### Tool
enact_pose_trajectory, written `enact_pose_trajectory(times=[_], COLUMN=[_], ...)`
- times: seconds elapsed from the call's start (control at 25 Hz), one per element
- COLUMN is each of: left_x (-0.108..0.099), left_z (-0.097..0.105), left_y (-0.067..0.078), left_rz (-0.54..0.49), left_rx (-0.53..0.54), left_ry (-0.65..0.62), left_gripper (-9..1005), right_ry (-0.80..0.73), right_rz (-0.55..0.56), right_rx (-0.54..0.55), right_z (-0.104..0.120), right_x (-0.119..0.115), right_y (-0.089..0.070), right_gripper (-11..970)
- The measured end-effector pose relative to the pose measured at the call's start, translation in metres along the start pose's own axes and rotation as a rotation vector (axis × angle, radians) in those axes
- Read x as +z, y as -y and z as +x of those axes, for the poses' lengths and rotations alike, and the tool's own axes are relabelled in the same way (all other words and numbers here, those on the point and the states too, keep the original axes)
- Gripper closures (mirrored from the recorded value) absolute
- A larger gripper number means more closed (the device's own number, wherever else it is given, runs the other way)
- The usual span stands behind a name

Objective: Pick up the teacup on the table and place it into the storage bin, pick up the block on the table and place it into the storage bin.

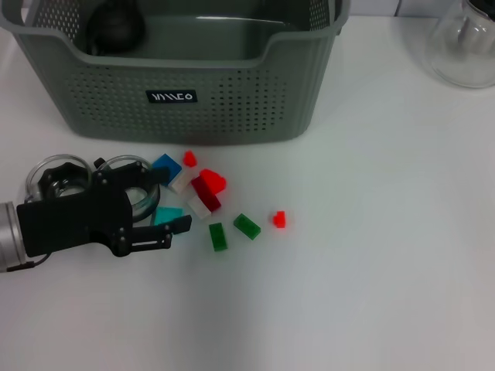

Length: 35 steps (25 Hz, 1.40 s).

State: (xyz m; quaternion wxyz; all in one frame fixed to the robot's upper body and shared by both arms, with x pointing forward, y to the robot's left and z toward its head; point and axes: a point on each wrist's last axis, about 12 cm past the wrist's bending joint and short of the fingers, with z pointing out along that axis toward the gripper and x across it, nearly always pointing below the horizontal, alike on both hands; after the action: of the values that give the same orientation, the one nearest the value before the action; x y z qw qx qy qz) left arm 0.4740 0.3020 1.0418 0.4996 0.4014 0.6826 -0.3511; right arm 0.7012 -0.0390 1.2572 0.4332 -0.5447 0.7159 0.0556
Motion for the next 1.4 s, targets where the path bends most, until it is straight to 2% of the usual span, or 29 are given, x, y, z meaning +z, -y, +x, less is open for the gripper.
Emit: enact_pose_trajectory(times=[0.16, 0.36, 0.8, 0.96, 1.4], left_x=[0.001, 0.002, 0.003, 0.003, 0.003], left_z=[-0.001, -0.002, -0.003, -0.003, -0.003], left_y=[-0.001, -0.001, -0.002, -0.002, -0.002], left_rz=[0.001, 0.004, 0.006, 0.006, 0.006], left_rx=[0.001, 0.004, 0.009, 0.008, 0.008], left_ry=[0.001, 0.002, 0.003, 0.003, 0.003], left_gripper=[164, 166, 185, 217, 217], right_ry=[-0.045, -0.079, -0.162, -0.164, -0.163], right_rz=[0.065, 0.1, 0.073, 0.071, 0.067], right_rx=[-0.069, -0.11, -0.167, -0.164, -0.153], right_z=[0.013, 0.03, 0.055, 0.056, 0.059], right_x=[0.022, 0.034, 0.042, 0.042, 0.042], right_y=[-0.011, -0.019, -0.032, -0.033, -0.034], right_gripper=[905, 904, 904, 904, 904])
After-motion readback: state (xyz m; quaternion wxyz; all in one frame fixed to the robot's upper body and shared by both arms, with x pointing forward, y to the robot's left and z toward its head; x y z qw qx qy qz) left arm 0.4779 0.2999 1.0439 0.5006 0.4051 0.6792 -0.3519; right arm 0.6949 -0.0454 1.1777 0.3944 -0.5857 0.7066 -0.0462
